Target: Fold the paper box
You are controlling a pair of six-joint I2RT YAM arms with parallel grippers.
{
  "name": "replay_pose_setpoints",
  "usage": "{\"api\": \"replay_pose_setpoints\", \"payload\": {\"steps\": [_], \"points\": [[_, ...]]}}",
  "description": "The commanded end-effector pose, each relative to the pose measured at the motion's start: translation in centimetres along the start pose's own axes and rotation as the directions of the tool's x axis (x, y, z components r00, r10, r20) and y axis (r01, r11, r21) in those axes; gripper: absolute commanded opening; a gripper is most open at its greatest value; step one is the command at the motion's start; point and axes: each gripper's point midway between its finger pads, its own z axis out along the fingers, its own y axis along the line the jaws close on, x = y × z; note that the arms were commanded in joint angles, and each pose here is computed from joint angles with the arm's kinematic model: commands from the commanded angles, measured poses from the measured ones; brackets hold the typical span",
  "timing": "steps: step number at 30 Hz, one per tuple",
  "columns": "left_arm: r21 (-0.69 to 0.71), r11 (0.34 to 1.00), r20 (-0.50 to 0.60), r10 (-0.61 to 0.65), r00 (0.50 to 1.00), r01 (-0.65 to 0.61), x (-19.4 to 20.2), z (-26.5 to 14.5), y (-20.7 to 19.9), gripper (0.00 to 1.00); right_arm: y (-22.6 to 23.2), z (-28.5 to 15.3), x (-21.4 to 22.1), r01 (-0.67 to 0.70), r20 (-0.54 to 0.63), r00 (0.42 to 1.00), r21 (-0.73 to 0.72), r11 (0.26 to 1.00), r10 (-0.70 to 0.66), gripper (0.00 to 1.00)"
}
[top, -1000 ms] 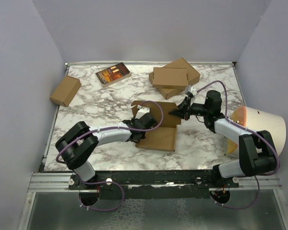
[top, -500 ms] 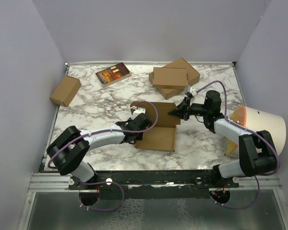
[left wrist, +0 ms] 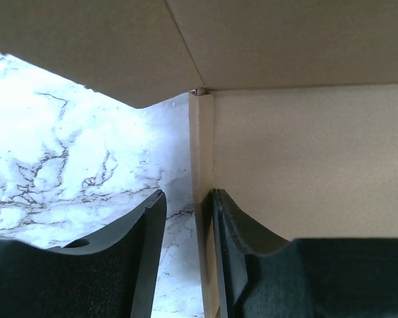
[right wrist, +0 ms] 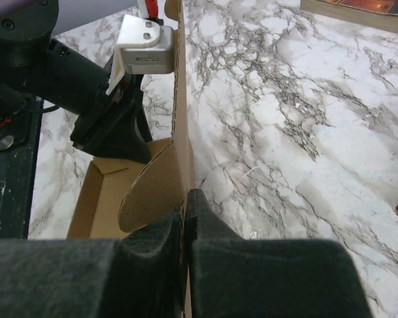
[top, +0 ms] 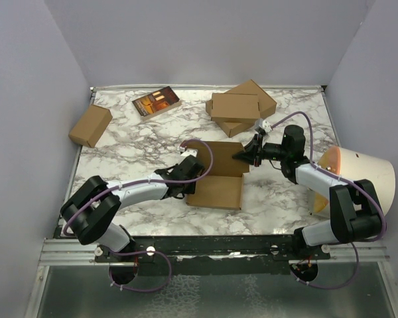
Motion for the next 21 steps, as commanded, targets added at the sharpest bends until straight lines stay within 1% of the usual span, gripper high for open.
{"api": "replay_pose_setpoints", "payload": {"steps": [1,5,6,7,8,9,10,11,15,18,20,21], "points": [[0.0,1.0,-0.056,0.024,0.998,-0.025,1.3,0.5,0.1,0.36,-0.2,0.3,-1.2,0.042,0.022,0.999,-0.015,0.999,-0.042,0.02],[0.007,0.999,-0.081,0.032,0.996,-0.032,1.9,0.2,0.2,0.36,-0.2,0.3,-1.1,0.039,0.02,0.999,-0.014,0.999,-0.039,0.02],[0.005,0.999,-0.086,0.033,0.996,-0.033,2.0,0.2,0.3,0.34,-0.2,0.3,-1.1,0.04,0.02,0.999,-0.014,0.999,-0.039,0.02],[0.003,0.999,-0.09,0.036,0.995,-0.036,2.1,0.1,0.3,0.31,-0.3,0.3,-1.1,0.039,0.02,0.999,-0.014,0.999,-0.038,0.02],[-0.004,0.999,-0.094,0.04,0.995,-0.041,2.3,0.1,0.5,0.26,-0.3,0.3,-1.1,0.04,0.021,0.999,-0.014,0.999,-0.04,0.02],[-0.018,0.999,-0.101,0.043,0.994,-0.045,2.4,0.2,0.8,0.19,-0.2,0.3,-1.1,0.041,0.021,0.999,-0.014,0.999,-0.04,0.02],[-0.034,0.998,-0.103,0.05,0.993,-0.054,2.4,0.2,1.0,0.07,-0.3,0.3,-1.1,0.04,0.02,0.999,-0.013,0.999,-0.039,0.02],[-0.057,0.996,-0.107,0.057,0.993,-0.063,2.5,0.3,1.4,0.0,-0.3,0.3,-1.2,0.04,0.021,0.999,-0.013,0.999,-0.04,0.02],[-0.118,0.987,-0.121,0.097,0.988,-0.111,2.4,0.5,2.2,0.0,-0.3,0.3,-1.1,0.039,0.02,0.999,-0.012,0.999,-0.039,0.02],[-0.105,0.989,-0.1,0.097,0.99,-0.107,1.7,0.4,1.7,0.01,-0.2,0.3,-1.1,0.038,0.019,0.999,-0.014,0.999,-0.037,0.02],[-0.084,0.992,-0.072,0.087,0.994,-0.093,1.0,0.0,1.2,0.16,-0.2,0.3,-1.1,0.039,0.02,0.999,-0.015,0.999,-0.039,0.02],[-0.07,0.994,-0.057,0.08,0.995,-0.084,0.5,-0.2,0.9,0.22,-0.2,0.3,-1.1,0.04,0.021,0.999,-0.016,0.999,-0.04,0.02]]}}
